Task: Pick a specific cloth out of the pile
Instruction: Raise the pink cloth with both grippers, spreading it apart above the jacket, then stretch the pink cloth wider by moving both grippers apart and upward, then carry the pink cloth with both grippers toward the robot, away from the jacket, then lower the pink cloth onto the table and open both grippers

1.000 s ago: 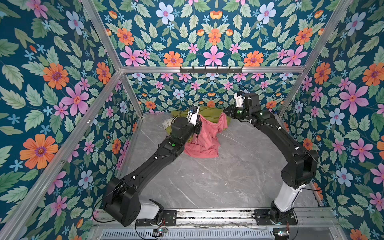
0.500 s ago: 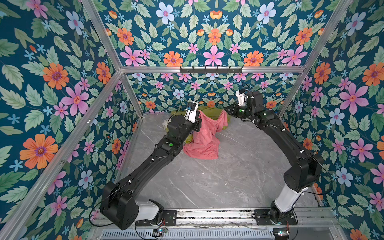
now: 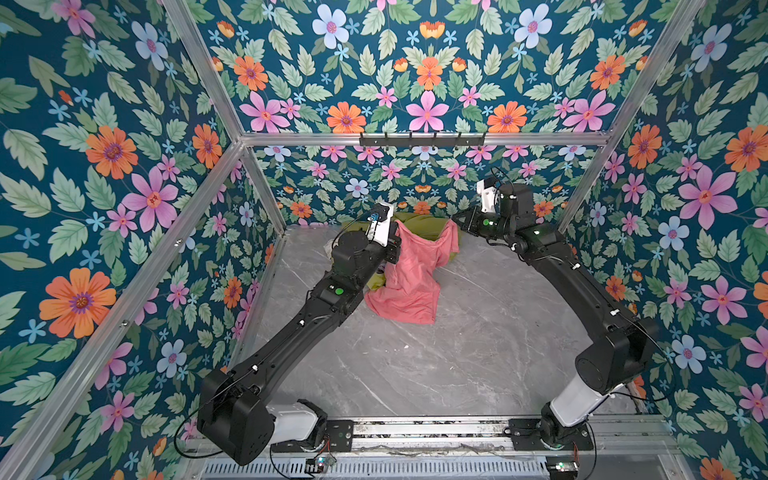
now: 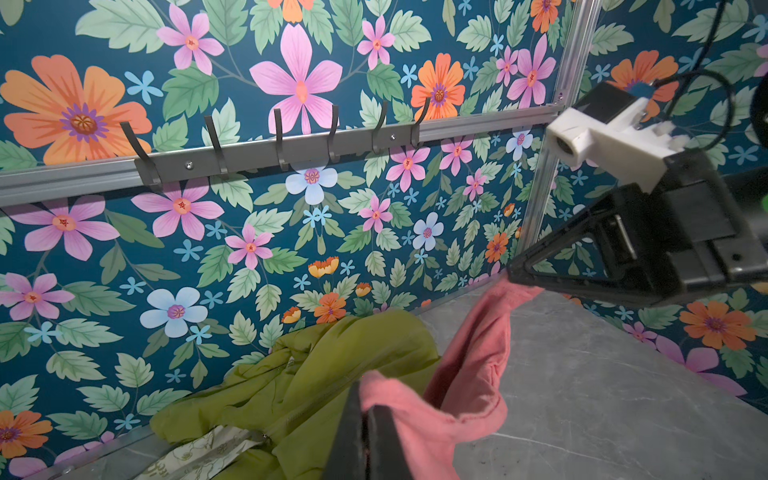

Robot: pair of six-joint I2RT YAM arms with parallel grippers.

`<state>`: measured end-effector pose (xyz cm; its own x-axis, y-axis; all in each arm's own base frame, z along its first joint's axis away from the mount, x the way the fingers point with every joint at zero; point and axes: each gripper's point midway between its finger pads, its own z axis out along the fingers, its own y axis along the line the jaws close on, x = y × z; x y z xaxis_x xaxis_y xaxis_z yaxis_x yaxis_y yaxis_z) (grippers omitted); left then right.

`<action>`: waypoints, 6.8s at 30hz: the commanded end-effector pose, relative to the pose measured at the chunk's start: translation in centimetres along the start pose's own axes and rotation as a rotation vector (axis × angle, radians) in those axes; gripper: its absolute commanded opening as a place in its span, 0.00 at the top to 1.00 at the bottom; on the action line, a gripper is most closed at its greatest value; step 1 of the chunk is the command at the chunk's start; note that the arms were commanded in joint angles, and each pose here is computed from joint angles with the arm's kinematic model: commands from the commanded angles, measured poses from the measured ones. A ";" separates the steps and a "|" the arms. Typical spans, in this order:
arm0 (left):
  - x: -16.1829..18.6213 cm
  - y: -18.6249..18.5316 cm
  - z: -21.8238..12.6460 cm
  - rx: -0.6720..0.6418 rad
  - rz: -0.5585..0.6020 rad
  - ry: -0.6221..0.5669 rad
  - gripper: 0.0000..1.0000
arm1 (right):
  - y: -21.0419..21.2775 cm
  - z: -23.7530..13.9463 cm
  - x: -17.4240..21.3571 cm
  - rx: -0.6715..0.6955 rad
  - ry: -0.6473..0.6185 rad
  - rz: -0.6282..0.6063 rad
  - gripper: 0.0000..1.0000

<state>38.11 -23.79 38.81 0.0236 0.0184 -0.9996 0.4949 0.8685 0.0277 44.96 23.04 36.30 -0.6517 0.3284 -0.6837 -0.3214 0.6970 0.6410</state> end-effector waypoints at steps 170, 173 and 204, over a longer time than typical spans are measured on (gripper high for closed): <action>6.7 -13.6 -13.8 0.318 -0.354 0.240 1.00 | 0.8 -19.0 19.6 0.028 0.306 0.177 1.00; 7.8 -13.8 -13.5 0.311 -0.337 0.267 1.00 | -0.6 -18.1 20.4 0.069 0.319 0.171 1.00; 24.5 -12.3 -12.3 0.158 -0.236 0.644 1.00 | -14.7 -14.7 28.2 0.436 0.444 0.228 1.00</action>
<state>21.75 -28.09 14.39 -0.5712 0.1984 -0.7965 0.5676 0.7965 -0.2086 20.36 12.78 12.75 -0.9313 0.2688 -0.2456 0.1194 0.8627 0.4914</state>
